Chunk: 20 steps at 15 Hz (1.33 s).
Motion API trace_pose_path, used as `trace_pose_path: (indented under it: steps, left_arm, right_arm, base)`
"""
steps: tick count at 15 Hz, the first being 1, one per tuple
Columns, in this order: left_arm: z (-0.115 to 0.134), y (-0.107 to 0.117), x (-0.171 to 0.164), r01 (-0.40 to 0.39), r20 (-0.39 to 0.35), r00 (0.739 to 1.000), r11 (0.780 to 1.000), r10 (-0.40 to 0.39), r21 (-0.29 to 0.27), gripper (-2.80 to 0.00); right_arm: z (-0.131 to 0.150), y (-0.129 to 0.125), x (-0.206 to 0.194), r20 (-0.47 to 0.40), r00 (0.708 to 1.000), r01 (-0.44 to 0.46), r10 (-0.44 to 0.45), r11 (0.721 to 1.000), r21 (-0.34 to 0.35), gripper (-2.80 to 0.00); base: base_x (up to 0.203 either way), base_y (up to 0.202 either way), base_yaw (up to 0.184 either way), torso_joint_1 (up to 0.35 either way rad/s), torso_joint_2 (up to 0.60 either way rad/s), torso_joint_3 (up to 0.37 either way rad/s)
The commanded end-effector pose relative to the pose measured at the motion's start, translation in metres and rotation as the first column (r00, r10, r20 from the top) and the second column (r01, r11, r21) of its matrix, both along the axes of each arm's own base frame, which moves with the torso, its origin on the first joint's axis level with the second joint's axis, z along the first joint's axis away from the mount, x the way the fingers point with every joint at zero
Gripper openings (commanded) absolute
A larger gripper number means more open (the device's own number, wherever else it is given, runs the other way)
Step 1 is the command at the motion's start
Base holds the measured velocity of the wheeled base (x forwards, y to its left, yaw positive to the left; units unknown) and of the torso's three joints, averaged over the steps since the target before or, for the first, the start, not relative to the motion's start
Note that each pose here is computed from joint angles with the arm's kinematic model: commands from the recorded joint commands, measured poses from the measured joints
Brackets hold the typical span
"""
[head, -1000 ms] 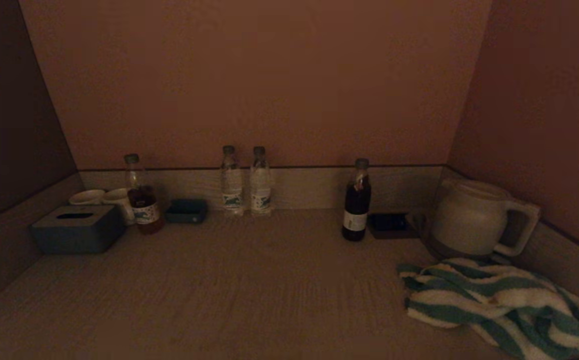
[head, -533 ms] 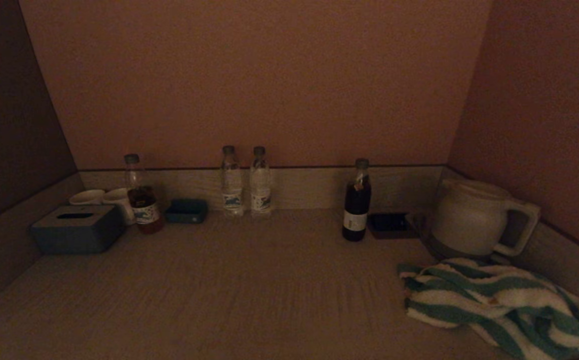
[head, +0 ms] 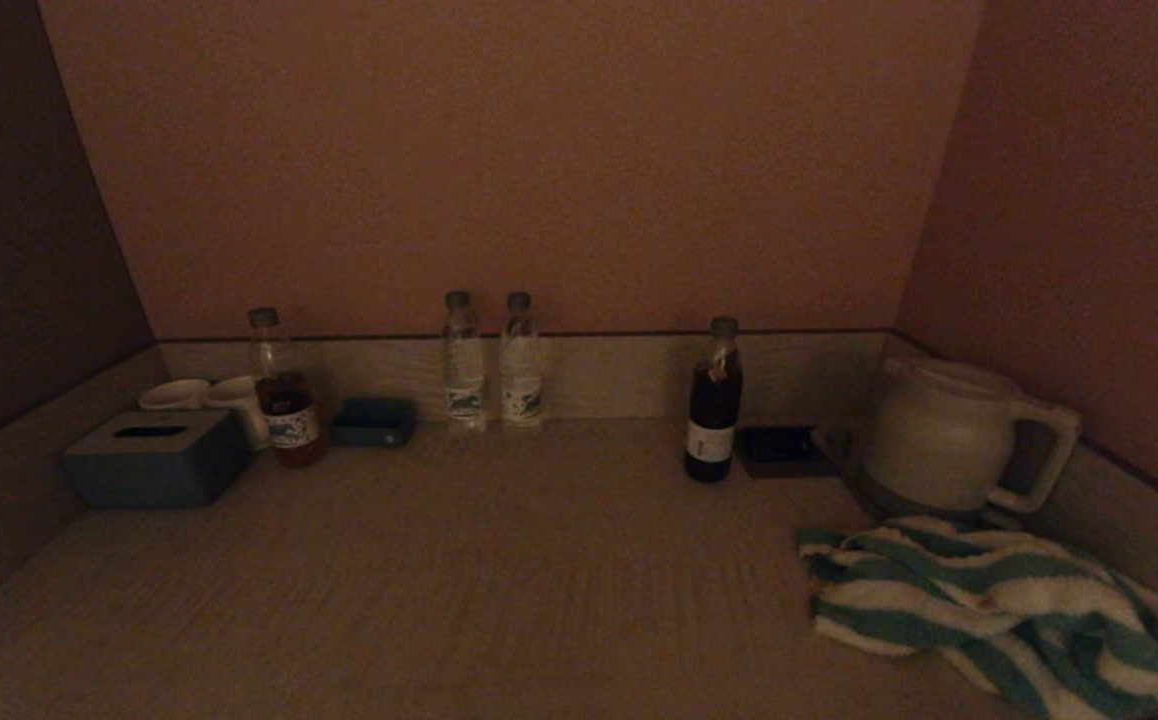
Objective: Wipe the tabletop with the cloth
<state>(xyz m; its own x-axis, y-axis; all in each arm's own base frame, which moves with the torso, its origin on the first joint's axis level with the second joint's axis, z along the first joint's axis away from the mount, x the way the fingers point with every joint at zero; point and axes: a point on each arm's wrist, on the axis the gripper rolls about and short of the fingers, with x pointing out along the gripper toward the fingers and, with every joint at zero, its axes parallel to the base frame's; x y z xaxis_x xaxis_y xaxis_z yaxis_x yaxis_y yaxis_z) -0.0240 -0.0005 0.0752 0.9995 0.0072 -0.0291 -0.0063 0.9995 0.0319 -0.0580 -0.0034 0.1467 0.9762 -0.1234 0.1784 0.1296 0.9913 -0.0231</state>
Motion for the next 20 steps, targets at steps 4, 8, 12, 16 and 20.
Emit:
trace_pose_path:
  steps: [4, 8, 12, 16, 20]
  left_arm:
    - [0.0, 0.0, 0.0, 0.0, 0.0, 1.0, 1.0, 0.0, 0.0, -2.8]
    - [0.0, 0.0, 0.0, 0.0, -0.002, 1.0, 1.0, 0.0, 0.0, -2.8]
    - [0.0, 0.0, 0.0, 0.0, -0.002, 1.0, 1.0, 0.0, 0.0, -2.8]
    - [0.0, 0.0, 0.0, 0.001, -0.002, 1.0, 1.0, -0.001, 0.0, -2.8]
    - [0.0, 0.0, 0.0, 0.0, -0.002, 1.0, 1.0, 0.0, 0.0, -2.8]
  right_arm:
    - [-0.005, 0.0, 0.003, -0.022, 1.0, 0.0, 0.0, 1.0, 0.003, -2.8]
    - [-0.01, 0.0, 0.008, -0.014, 1.0, 0.001, -0.001, 1.0, -0.003, -2.8]
    - [-0.014, 0.0, 0.01, -0.028, 1.0, -0.002, 0.002, 1.0, -0.005, -2.8]
    - [-0.024, 0.0, 0.016, -0.055, 0.998, -0.011, 0.011, 1.0, -0.004, -2.8]
    - [-0.031, 0.0, 0.02, -0.072, 0.997, -0.012, 0.011, 1.0, -0.002, -2.8]
  base:
    - [0.0, 0.0, 0.0, 0.0, 0.0, 0.0]
    - [0.0, 0.0, 0.0, 0.0, 0.0, 0.0]
    - [0.0, 0.0, 0.0, 0.0, 0.0, 0.0]
    - [0.0, 0.0, 0.0, 0.0, 0.0, 0.0]
    - [0.0, 0.0, 0.0, 0.0, 0.0, 0.0]
